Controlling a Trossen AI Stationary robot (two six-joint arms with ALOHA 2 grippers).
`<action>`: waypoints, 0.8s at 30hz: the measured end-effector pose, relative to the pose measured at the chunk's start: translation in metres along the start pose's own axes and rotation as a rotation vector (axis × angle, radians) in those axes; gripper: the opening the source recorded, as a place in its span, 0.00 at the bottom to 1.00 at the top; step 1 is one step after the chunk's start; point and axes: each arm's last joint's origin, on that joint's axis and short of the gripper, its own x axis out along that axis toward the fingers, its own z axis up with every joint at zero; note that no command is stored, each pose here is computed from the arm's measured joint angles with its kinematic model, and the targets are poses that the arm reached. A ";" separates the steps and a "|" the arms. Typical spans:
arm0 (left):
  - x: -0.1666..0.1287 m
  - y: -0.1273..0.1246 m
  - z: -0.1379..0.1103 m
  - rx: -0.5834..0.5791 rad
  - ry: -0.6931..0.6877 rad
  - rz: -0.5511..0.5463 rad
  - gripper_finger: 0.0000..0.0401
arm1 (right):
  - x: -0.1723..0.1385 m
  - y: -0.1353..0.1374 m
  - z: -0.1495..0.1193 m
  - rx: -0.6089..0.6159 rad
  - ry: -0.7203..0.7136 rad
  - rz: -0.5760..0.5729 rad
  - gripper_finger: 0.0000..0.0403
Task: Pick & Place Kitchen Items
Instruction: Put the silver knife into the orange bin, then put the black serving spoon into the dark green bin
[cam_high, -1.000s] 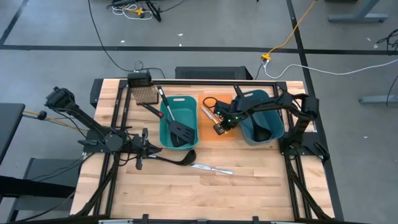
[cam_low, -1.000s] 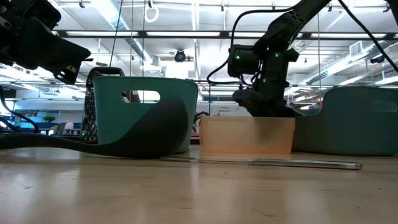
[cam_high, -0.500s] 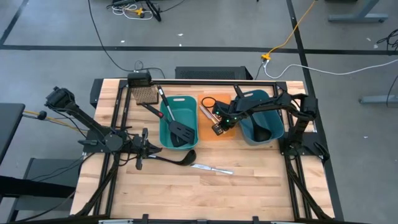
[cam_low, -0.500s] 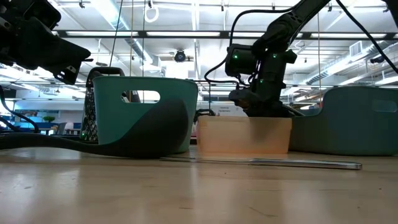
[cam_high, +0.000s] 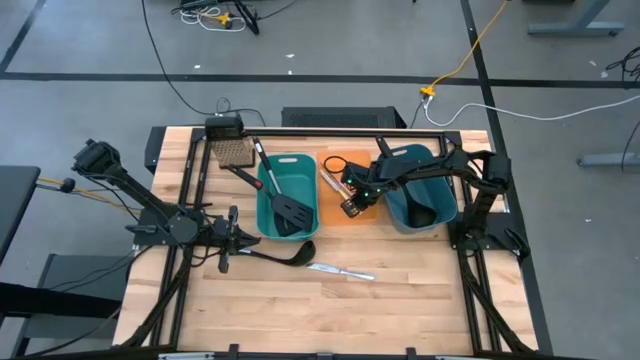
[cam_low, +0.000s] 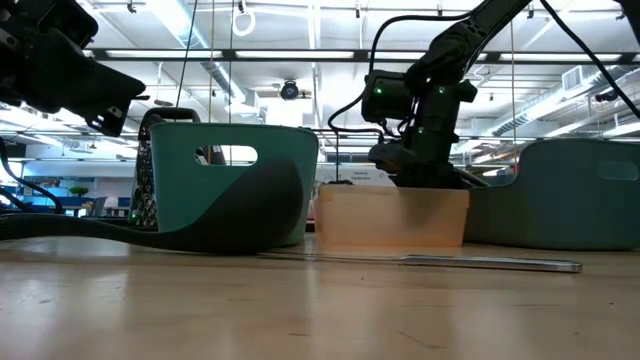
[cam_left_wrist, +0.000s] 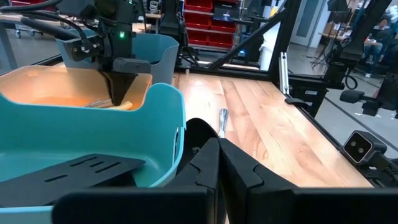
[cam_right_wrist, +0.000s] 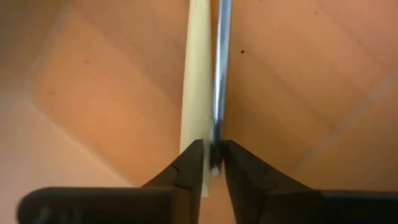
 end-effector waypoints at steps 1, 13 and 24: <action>0.000 0.000 0.000 0.002 0.003 0.000 0.04 | 0.000 0.000 0.000 0.000 -0.001 0.000 0.20; 0.000 0.000 -0.001 0.003 0.005 0.001 0.04 | -0.023 0.006 0.006 -0.074 -0.101 -0.005 0.29; 0.000 0.000 -0.001 0.003 0.005 0.001 0.04 | -0.121 0.027 -0.005 -0.377 -0.467 0.097 0.21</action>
